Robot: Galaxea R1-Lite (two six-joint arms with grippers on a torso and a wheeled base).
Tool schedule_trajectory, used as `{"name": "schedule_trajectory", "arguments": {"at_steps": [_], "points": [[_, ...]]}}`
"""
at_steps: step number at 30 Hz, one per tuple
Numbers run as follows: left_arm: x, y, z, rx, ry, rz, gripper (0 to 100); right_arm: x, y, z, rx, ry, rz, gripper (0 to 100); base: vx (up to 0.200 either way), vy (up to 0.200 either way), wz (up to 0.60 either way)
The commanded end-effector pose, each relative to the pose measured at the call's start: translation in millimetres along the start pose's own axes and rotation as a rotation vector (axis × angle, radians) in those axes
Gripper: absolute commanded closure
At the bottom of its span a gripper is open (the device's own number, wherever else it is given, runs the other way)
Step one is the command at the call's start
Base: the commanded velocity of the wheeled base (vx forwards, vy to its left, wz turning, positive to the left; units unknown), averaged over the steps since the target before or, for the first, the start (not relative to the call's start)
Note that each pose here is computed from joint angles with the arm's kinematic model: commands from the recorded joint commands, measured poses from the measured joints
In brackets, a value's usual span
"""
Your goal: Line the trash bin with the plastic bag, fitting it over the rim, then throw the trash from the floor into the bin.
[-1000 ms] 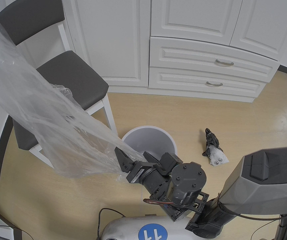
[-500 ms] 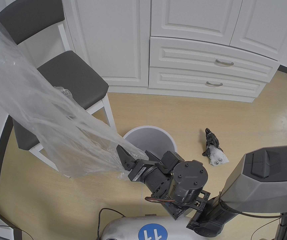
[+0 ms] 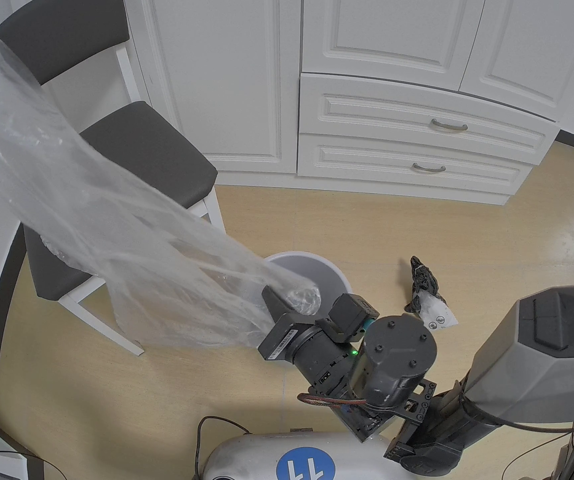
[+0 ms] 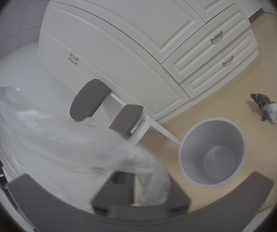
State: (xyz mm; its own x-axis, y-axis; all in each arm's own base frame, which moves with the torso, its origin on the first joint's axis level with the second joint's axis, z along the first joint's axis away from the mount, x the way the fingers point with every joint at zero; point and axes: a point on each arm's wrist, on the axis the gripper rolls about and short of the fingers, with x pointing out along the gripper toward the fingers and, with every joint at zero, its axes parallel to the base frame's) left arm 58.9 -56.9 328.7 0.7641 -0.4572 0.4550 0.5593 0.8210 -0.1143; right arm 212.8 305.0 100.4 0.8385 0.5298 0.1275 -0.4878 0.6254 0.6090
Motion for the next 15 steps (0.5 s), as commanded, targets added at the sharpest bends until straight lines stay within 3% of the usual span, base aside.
{"name": "schedule_trajectory", "arguments": {"at_steps": [1,3,6,11,15], "points": [[5,-2,-10,0.012,0.039,-0.004,100,-6,9,15,-0.002,-0.035,0.028,100,0.000,0.000,0.00],[7,-2,-15,0.018,0.060,-0.006,100,-9,5,13,-0.055,-0.019,0.016,100,0.000,0.000,0.00],[12,-4,-27,0.031,0.106,-0.011,100,-21,-4,9,-0.207,0.040,0.010,100,0.000,0.000,0.00],[18,-6,-42,0.049,0.161,-0.012,100,-30,3,36,-0.232,-0.002,0.047,100,0.000,0.000,0.00],[17,-6,-50,0.094,0.196,-0.017,100,-30,-2,60,-0.299,-0.063,0.023,100,0.000,0.000,0.00]]}}
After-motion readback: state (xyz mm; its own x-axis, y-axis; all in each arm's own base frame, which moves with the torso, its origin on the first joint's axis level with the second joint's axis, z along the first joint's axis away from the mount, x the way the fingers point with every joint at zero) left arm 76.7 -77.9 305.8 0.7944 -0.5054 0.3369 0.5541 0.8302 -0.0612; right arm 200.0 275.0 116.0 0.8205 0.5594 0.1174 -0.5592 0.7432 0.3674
